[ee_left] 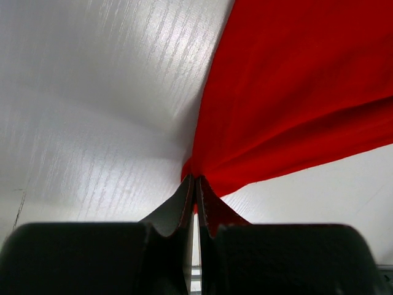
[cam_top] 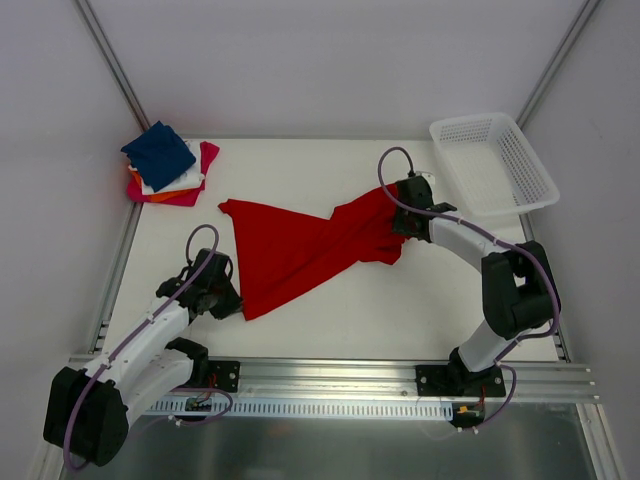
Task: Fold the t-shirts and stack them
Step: Flatten the tshirt out
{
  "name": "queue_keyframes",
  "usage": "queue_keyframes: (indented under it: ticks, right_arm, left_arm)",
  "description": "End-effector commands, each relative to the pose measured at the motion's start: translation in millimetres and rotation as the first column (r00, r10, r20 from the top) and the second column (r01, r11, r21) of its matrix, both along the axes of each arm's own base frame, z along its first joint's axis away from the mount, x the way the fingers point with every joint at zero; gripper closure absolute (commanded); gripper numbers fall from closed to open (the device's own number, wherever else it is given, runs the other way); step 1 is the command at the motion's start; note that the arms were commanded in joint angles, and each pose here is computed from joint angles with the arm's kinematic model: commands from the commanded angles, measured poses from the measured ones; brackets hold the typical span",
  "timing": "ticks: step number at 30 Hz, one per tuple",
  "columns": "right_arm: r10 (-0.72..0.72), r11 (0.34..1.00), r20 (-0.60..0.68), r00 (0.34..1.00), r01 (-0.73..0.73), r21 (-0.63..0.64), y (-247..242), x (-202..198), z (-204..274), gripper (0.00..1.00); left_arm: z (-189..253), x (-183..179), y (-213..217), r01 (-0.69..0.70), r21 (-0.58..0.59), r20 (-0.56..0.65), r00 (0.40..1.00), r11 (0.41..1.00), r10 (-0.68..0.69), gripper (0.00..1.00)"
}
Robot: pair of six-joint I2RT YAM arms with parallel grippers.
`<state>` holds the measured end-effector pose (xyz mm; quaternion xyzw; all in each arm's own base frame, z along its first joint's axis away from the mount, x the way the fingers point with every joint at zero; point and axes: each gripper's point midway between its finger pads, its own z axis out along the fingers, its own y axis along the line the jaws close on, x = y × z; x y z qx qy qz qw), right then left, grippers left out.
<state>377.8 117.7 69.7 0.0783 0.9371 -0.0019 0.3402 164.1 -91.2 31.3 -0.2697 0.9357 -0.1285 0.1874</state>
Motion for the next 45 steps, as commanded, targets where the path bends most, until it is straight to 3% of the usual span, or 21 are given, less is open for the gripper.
queue_keyframes:
  ticks: [1, 6, 12, 22, 29, 34, 38, 45]
  right_arm:
    - [-0.004, 1.000, 0.023, 1.000, 0.004, 0.019, 2.1, 4.8, -1.2, 0.67]
    - [0.001, 1.000, 0.020, 1.000, -0.002, 0.026, 3.9, 5.0, -3.0, 0.76]
    - [0.001, 1.000, 0.024, 1.000, -0.002, 0.028, 4.0, 5.3, -2.0, 1.00]
    - [0.016, 1.000, 0.077, 0.997, -0.018, 0.024, 2.6, 6.7, 25.5, 1.00]
    - [0.067, 0.998, 0.226, 0.972, -0.066, -0.011, 0.2, 5.2, 111.6, 1.00]
    - [0.090, 0.996, 0.417, 0.905, -0.086, -0.028, -5.8, -6.9, 213.7, 1.00]
    - [0.113, 0.994, 0.521, 0.846, -0.103, -0.048, -13.3, -25.1, 274.2, 1.00]
    - [0.103, 0.995, 0.663, 0.742, -0.087, -0.058, -36.6, -66.0, 347.8, 1.00]
  left_arm:
    - [-2.6, -3.4, 0.4, 0.023, 0.008, 0.004, 1.000, 1.000, -0.024, 1.00]
    - [-2.5, -3.2, 0.6, 0.023, 0.011, 0.001, 1.000, 1.000, -0.023, 1.00]
    - [-3.5, -3.7, 1.1, 0.022, 0.013, -0.003, 1.000, 1.000, -0.022, 1.00]
    - [13.9, 9.5, -1.2, 0.034, 0.012, 0.061, 0.998, 0.999, -0.035, 1.00]
    - [78.8, 46.8, -7.9, 0.064, 0.009, 0.257, 0.964, 0.998, -0.064, 1.00]
    - [186.5, 83.6, -4.4, 0.069, 0.058, 0.509, 0.856, 0.996, -0.089, 1.00]
    - [294.0, 96.8, 2.5, 0.043, 0.074, 0.700, 0.709, 0.996, -0.083, 1.00]
    - [408.6, 81.5, 27.4, -0.033, 0.122, 0.858, 0.505, 0.992, -0.088, 1.00]
